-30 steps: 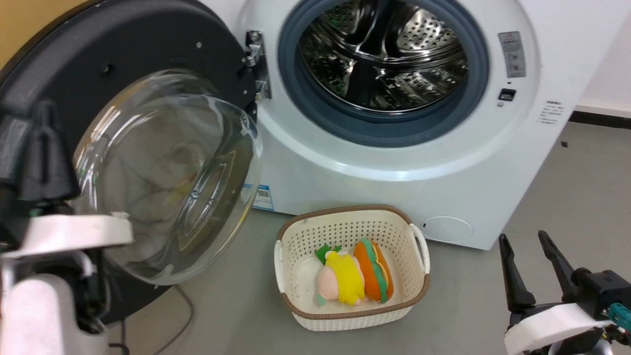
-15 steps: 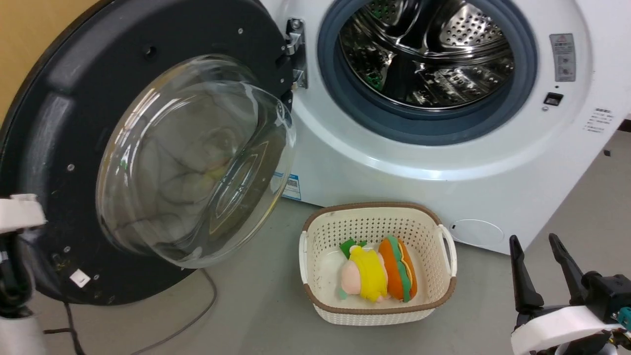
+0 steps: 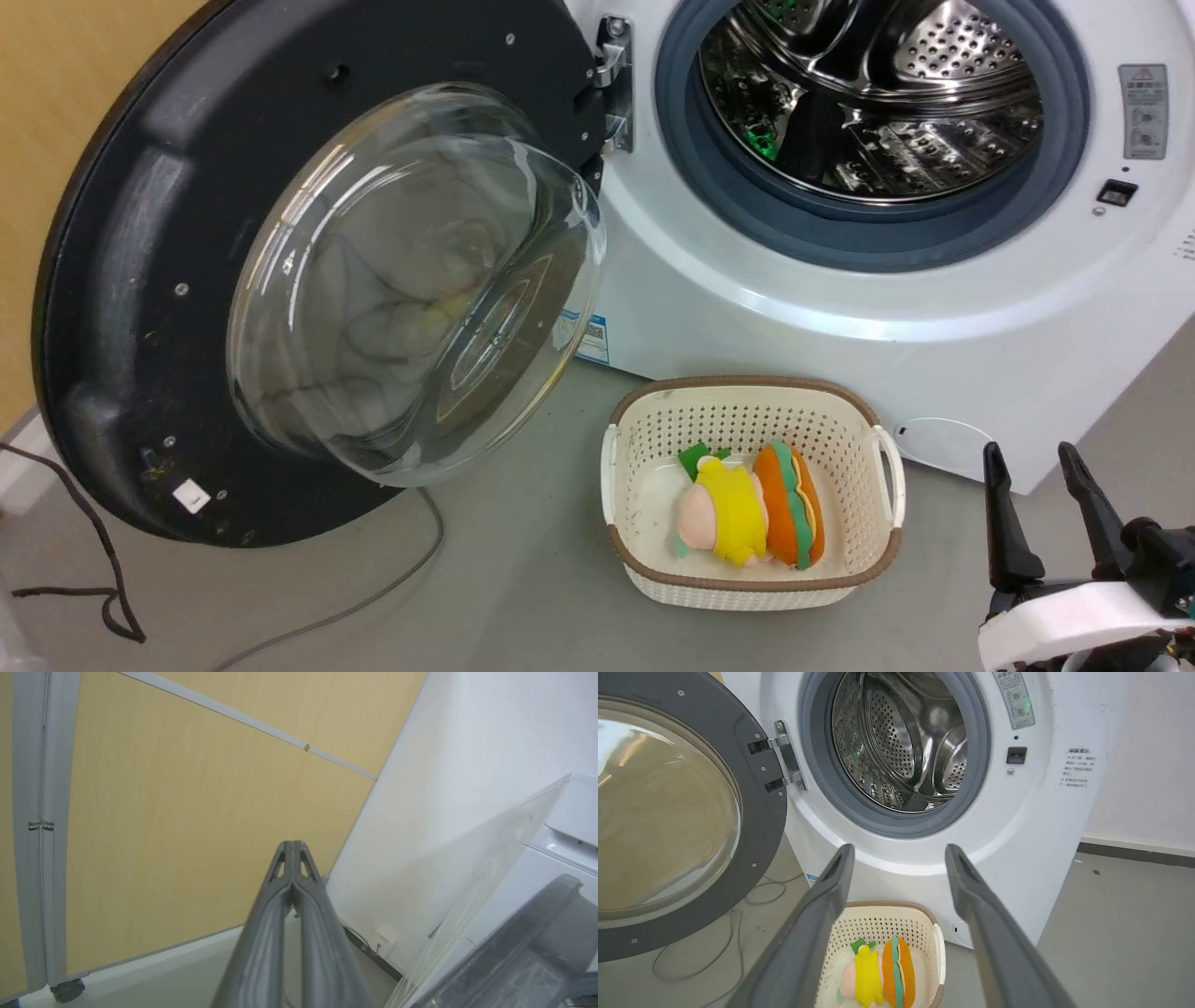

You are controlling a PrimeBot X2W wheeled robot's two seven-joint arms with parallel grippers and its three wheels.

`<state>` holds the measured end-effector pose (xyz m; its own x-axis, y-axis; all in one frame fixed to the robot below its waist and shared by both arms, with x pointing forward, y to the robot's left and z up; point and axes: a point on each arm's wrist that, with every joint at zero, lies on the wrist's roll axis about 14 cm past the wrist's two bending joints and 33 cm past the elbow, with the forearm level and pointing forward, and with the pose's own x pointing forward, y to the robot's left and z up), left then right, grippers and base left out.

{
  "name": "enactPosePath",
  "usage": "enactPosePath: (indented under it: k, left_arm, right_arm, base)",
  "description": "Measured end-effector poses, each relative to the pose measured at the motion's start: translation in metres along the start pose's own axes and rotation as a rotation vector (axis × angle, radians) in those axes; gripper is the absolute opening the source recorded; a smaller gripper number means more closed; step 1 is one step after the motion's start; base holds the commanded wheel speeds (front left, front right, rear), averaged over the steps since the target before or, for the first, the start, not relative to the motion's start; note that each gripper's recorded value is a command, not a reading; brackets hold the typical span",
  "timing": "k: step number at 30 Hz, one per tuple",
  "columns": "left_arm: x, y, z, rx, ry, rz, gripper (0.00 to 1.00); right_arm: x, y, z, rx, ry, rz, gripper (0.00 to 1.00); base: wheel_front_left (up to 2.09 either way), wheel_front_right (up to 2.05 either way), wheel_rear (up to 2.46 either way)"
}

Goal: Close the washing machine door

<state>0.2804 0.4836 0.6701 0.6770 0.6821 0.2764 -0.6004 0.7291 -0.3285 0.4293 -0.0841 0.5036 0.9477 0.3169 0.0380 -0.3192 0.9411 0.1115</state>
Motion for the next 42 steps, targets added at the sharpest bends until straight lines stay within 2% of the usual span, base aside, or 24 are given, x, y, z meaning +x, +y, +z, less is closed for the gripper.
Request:
enactPosePath:
  k: [6,12,16,21,31,42]
  left_arm:
    - [0.006,0.025,-0.024,-0.119,0.155,0.062,0.00]
    - [0.004,0.018,-0.051,-0.263,0.326,0.026,0.00]
    - [-0.002,-0.006,-0.060,-0.354,0.422,-0.062,0.00]
    - [-0.025,-0.021,-0.076,-0.397,0.547,-0.148,0.00]
    - [-0.055,-0.037,-0.076,-0.509,0.622,-0.263,0.00]
    - [-0.115,-0.103,-0.066,-0.643,0.705,-0.529,0.00]
  right_arm:
    - [0.004,0.004,-0.004,0.015,0.003,0.011,1.00]
    - [0.006,0.002,-0.008,0.032,0.000,0.006,1.00]
    - [0.007,0.003,-0.010,0.043,-0.001,0.009,1.00]
    - [0.010,0.005,-0.013,0.057,0.000,0.013,1.00]
    - [0.015,0.002,-0.017,0.082,-0.007,0.002,1.00]
    - [0.022,0.005,-0.016,0.110,-0.025,0.003,1.00]
  base:
    - [0.00,0.00,0.00]
    - [0.00,0.00,0.00]
    - [0.00,0.00,0.00]
    - [0.00,0.00,0.00]
    - [0.00,0.00,0.00]
    - [0.00,0.00,0.00]
